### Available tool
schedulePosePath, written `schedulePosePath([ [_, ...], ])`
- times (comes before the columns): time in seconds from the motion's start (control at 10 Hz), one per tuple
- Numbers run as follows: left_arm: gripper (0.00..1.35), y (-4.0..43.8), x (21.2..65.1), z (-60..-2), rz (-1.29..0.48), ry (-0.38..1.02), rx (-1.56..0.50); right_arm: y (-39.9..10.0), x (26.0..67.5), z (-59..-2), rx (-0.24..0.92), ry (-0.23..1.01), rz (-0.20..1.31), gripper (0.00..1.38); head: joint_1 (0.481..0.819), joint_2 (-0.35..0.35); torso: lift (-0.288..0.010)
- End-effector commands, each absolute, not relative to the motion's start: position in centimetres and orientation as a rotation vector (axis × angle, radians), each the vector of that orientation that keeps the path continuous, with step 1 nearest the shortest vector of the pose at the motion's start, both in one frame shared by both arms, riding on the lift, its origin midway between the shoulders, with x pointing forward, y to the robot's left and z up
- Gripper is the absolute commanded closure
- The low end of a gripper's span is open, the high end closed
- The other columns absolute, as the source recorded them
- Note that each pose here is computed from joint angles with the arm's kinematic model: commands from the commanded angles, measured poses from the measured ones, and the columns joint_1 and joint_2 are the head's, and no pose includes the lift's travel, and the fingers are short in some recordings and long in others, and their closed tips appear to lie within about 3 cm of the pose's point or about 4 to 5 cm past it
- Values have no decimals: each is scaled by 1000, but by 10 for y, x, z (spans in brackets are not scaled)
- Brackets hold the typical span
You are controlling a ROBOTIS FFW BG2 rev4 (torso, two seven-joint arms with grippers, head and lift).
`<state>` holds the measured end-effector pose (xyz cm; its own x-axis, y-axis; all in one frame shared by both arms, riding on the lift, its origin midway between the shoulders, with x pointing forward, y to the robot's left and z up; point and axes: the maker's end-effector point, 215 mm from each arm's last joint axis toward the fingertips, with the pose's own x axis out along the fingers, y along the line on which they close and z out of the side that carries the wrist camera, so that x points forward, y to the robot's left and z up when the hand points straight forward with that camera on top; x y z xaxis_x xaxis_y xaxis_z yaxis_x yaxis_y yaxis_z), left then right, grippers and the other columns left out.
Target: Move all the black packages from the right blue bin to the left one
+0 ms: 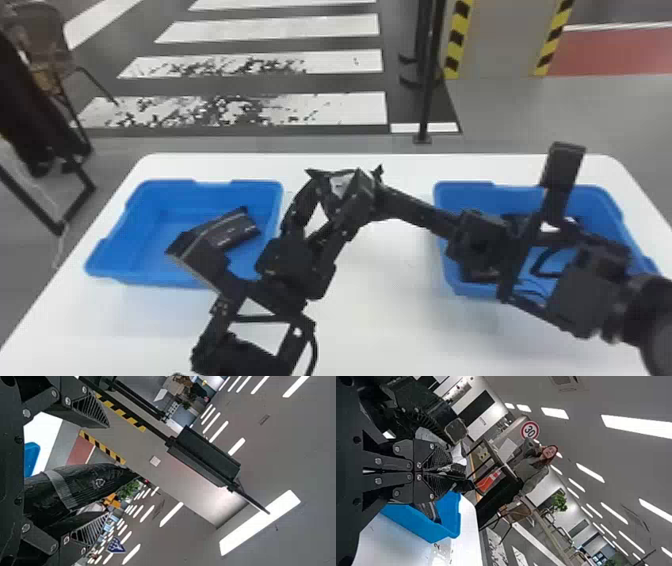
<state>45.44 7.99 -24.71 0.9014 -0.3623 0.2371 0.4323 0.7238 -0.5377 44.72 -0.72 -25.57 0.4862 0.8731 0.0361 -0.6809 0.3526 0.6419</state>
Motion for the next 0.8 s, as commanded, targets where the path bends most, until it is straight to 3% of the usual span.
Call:
schedulePosePath([
  [0.0, 1254, 78, 456, -249, -445, -107, -592, -9, 451, -251, 648, 319, 1027, 1191, 695, 91, -171],
  [0.1, 1213, 72, 453, -255, -463, -60, -574, -9, 453, -250, 651, 309, 1025, 1191, 695, 87, -171],
  [0.4, 1211, 97, 456, -238, -404, -141, -510, -9, 451, -251, 650, 308, 1023, 1164, 695, 86, -171],
  [0.5, 1211, 110, 459, -238, -374, -151, -476, -12, 455, -248, 656, 280, 1015, 995, 695, 99, -171],
  [0.7, 1211, 174, 474, -258, -235, -131, -284, -21, 464, -251, 671, 261, 991, 329, 695, 121, -171],
])
